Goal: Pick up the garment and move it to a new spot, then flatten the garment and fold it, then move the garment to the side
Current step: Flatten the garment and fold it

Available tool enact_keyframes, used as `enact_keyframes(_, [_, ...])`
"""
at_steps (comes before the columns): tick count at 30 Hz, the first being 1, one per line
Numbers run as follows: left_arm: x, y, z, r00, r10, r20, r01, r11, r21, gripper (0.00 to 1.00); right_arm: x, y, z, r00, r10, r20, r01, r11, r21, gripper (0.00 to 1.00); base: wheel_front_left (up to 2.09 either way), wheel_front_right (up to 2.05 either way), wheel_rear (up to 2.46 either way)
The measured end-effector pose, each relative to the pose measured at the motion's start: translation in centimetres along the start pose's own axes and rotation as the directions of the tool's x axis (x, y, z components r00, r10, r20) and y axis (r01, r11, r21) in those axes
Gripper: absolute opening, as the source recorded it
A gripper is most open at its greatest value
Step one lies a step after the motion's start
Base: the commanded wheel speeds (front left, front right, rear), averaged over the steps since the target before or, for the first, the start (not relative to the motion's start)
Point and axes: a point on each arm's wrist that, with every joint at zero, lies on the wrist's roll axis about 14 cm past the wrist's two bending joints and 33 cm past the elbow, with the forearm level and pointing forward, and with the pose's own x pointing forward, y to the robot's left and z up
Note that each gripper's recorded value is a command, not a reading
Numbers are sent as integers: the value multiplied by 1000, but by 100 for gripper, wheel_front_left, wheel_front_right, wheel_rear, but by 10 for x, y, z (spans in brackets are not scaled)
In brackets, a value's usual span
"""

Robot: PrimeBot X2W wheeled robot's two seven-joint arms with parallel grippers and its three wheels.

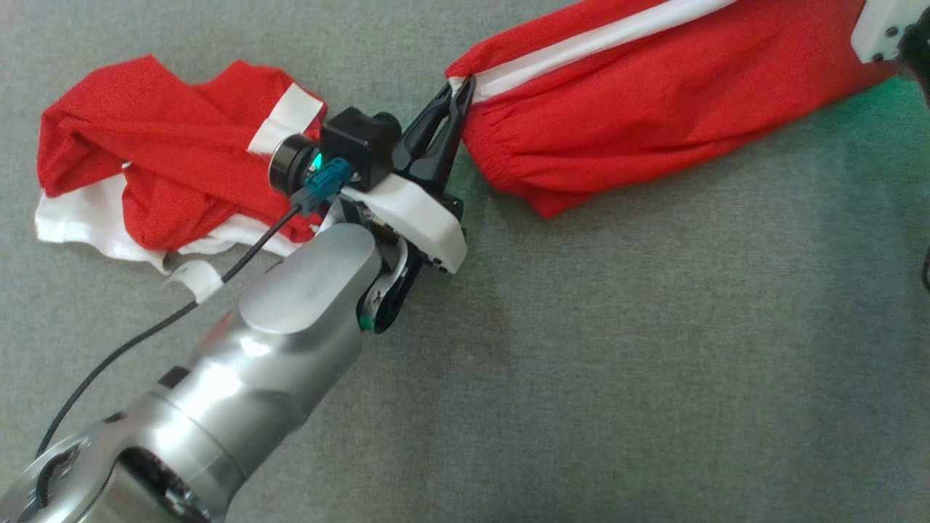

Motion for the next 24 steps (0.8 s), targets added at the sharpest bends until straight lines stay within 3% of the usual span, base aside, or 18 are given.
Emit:
enact_keyframes(6, [10, 7, -10, 1000, 6, -16, -6, 1000, 0, 0, 23, 1, -8, 1000, 2, -7, -2, 1000, 14, 0, 0, 0, 0])
enact_keyframes(7, [11, 7, -11, 1000, 5, -18, -5, 1000, 0, 0, 26, 0, -9, 1000, -2, -6, 3, 1000, 11, 62, 0, 0, 0])
enact_keyframes(8, [13, 8, -12, 1000, 5, -20, -5, 1000, -1, 9, 28, -2, -9, 1000, -9, 1, 9, 1000, 4, 100, 0, 0, 0])
enact_keyframes(9, [14, 9, -12, 1000, 9, -21, -9, 1000, 1, 27, 30, -3, -9, 1000, -15, 7, 15, 1000, 5, 100, 0, 0, 0])
enact_keyframes(11, [15, 12, -13, 1000, 19, -19, -19, 1000, 7, 43, 31, -7, -5, 999, -26, 36, 25, 999, 24, 100, 0, 0, 0])
enact_keyframes(14, [15, 14, -14, 999, 31, -23, -30, 999, 10, 46, 29, -16, 11, 991, -54, 121, 46, 997, 69, 100, 0, 0, 0])
enact_keyframes(16, [14, 15, -13, 999, 38, -23, -38, 999, 13, 100, 24, -22, 23, 982, -75, 173, 59, 993, 98, 100, 0, 0, 0])
enact_keyframes(24, [6, 21, 12, 995, 93, 28, -94, 995, 28, 100, -11, -31, 72, 913, -128, 387, 66, 984, 168, 100, 0, 0, 0])
